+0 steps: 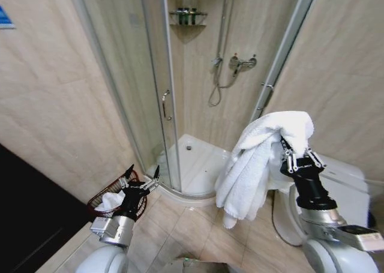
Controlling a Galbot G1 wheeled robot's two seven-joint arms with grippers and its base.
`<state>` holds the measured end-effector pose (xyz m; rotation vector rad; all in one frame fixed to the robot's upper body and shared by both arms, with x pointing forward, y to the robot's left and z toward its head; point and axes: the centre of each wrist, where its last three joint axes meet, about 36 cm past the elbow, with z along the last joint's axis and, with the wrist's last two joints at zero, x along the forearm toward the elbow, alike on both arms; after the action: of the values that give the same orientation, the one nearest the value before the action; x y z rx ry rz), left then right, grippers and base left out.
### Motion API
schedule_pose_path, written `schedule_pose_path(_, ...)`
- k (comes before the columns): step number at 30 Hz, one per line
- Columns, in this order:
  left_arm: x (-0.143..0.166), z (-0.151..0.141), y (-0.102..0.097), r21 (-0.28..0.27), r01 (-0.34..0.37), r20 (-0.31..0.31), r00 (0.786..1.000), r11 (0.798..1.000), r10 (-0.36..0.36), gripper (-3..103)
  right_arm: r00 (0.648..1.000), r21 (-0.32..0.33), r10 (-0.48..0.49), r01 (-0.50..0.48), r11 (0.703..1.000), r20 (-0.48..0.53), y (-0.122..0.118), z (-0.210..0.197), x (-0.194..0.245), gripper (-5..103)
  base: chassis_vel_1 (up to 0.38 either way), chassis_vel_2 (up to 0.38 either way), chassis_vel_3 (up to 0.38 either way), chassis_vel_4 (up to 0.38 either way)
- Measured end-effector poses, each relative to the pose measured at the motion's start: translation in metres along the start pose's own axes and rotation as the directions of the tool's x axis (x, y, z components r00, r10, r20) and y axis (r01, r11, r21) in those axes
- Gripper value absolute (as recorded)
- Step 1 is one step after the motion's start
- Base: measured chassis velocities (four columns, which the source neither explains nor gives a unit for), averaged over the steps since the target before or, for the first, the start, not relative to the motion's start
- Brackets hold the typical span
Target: Discard the used towel into the hamper.
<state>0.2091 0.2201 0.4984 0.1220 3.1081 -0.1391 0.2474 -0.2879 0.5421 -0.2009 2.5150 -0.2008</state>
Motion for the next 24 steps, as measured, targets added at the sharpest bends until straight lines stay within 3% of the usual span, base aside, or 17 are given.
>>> schedule_pose_path(24,0.0,0.0,0.0,0.0,0.0,0.0,1.0,1.0,0.0,100,0.999,0.022,0.007,-0.008,1.0,0.036,-0.0032,-0.0012,-0.0036,14,0.072,0.075,0.073,0.067)
